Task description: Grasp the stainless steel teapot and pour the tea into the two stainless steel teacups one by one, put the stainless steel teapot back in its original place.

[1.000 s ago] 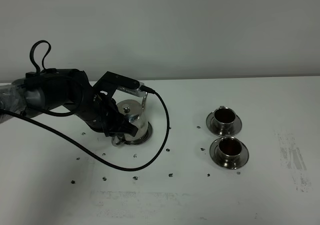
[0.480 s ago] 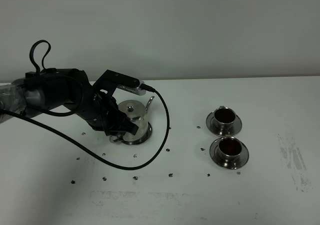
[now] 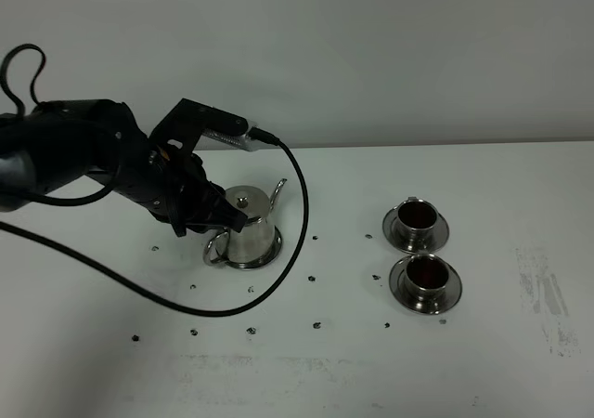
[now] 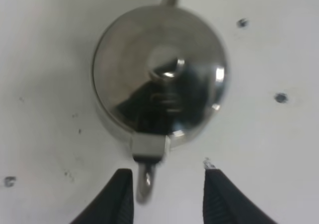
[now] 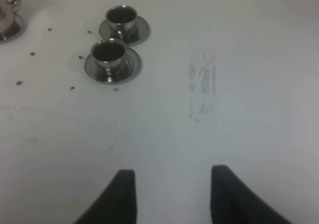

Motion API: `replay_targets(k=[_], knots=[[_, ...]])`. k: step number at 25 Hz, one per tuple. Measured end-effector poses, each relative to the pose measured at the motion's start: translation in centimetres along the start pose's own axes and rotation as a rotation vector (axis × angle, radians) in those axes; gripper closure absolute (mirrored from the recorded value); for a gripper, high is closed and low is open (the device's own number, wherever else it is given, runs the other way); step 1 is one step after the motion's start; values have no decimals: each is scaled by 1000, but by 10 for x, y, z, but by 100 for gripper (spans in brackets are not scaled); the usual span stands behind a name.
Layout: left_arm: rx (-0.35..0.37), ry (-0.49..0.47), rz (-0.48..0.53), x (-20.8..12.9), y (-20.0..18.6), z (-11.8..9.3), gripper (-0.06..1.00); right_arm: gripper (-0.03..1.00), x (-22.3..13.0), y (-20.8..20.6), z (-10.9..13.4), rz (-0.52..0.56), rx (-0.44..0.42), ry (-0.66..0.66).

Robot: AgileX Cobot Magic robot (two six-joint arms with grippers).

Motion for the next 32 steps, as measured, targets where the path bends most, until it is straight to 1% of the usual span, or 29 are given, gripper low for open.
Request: replay_targets(k=[2, 4, 6, 7, 11, 14, 18, 20, 26, 27, 29, 30, 32], knots=[[1, 40, -43, -1, -26, -3, 59, 63, 0, 0, 0, 0, 0, 0], [4, 70, -73, -10, -52, -5, 59, 63, 0, 0, 0, 0, 0, 0], [9, 84, -121, -16, -82, -6, 59, 63, 0, 0, 0, 0, 0, 0], [11, 78, -149, -19, -99, -6, 59, 63, 0, 0, 0, 0, 0, 0], [23, -12, -276, -29, -165, -1, 58, 63, 0, 0, 0, 0, 0, 0], [37, -38, -351, -37, -207, 3, 57, 63, 0, 0, 0, 0, 0, 0], [34, -27, -443, -46, -258, -3, 57, 63, 0, 0, 0, 0, 0, 0], [33, -18, -507, -49, -284, -7, 57, 63, 0, 0, 0, 0, 0, 0], [39, 11, -676, -63, -344, -15, 57, 63, 0, 0, 0, 0, 0, 0], [56, 27, -691, -67, -352, -15, 57, 63, 0, 0, 0, 0, 0, 0], [102, 63, -685, -78, -361, -11, 57, 63, 0, 0, 0, 0, 0, 0], [133, 83, -671, -85, -364, -7, 57, 63, 0, 0, 0, 0, 0, 0], [178, 92, -601, -104, -365, -1, 57, 63, 0, 0, 0, 0, 0, 0]])
Point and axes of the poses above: a point on each arm's last joint axis where the gripper is mounted, y pointing out along that axis toward the gripper, z along the wrist's bending axis when the last joint is at zero, x = y × z, the point moved 9 cm from there along y, pointing out along that axis toward the gripper, and after that the axes turned 13 degrees about -y, right-handed, at the moved point
